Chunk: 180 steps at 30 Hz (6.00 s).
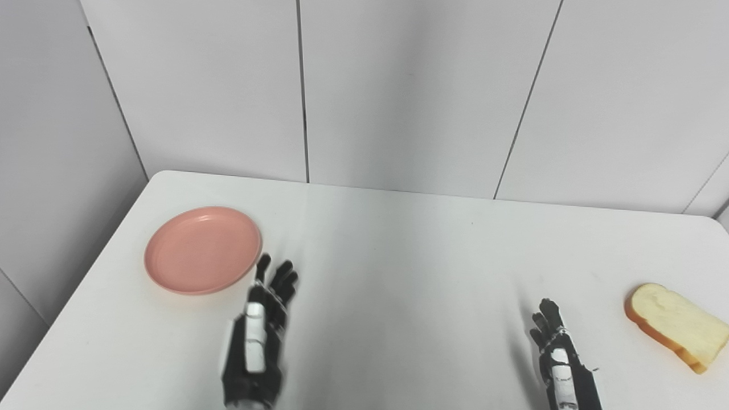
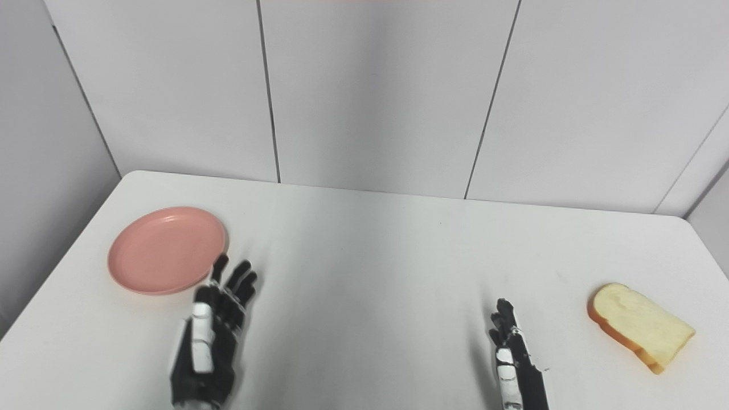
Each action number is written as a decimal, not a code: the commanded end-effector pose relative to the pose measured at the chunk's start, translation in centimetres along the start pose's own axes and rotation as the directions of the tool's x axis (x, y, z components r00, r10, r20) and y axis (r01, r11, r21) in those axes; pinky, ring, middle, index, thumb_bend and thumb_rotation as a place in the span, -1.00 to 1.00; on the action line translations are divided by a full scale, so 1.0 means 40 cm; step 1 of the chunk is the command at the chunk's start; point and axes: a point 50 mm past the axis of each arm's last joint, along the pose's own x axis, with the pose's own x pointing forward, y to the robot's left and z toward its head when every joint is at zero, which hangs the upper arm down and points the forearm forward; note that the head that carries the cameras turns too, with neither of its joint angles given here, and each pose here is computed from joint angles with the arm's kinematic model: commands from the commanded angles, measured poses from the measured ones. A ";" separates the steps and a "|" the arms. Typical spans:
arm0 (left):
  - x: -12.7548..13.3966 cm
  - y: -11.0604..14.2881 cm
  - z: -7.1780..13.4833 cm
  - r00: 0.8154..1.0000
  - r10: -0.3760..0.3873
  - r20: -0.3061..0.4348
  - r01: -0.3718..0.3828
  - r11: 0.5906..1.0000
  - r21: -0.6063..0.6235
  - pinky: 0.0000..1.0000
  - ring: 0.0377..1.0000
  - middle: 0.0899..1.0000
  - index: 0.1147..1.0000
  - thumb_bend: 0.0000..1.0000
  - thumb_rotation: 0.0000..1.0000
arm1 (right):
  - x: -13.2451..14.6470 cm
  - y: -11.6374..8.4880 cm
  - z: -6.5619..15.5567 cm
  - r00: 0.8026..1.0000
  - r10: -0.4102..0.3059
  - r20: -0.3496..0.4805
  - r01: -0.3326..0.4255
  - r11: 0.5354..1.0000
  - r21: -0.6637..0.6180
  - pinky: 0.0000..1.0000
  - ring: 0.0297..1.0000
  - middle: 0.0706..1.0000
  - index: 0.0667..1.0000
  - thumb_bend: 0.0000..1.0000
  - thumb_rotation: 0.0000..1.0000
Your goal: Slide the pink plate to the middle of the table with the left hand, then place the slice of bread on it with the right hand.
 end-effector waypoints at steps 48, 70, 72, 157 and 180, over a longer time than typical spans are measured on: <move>0.546 0.533 0.303 0.979 0.205 0.017 -0.202 0.940 0.277 0.95 0.87 0.82 0.88 0.69 0.88 | -0.011 0.013 0.008 1.000 0.017 0.011 -0.017 1.000 0.002 0.66 0.78 0.80 0.50 0.46 0.82; 0.500 0.564 0.091 0.946 0.292 -0.140 -0.298 0.955 -0.017 0.66 0.68 0.68 0.82 0.65 0.85 | 0.003 0.013 0.023 0.999 -0.035 0.010 0.034 0.998 0.050 0.66 0.74 0.74 0.42 0.51 0.79; 0.493 0.557 0.077 0.950 0.277 -0.146 -0.278 0.960 0.010 0.78 0.68 0.70 0.83 0.66 0.84 | 0.007 0.013 0.022 0.999 -0.043 0.010 0.042 0.998 0.051 0.65 0.73 0.74 0.41 0.49 0.78; 0.293 -0.090 -0.270 0.906 -0.315 -0.281 0.371 0.913 0.170 0.66 0.60 0.58 0.67 0.41 0.73 | -0.025 0.189 0.012 0.993 -0.114 0.004 0.114 0.989 -0.089 0.73 0.82 0.91 1.00 0.19 0.58; 0.281 -0.023 -0.310 0.892 -0.288 -0.348 0.359 0.920 0.159 0.66 0.63 0.58 0.68 0.54 0.71 | 0.013 0.206 0.008 0.952 -0.231 0.203 0.260 0.957 -0.126 0.51 0.57 0.64 0.77 0.00 0.02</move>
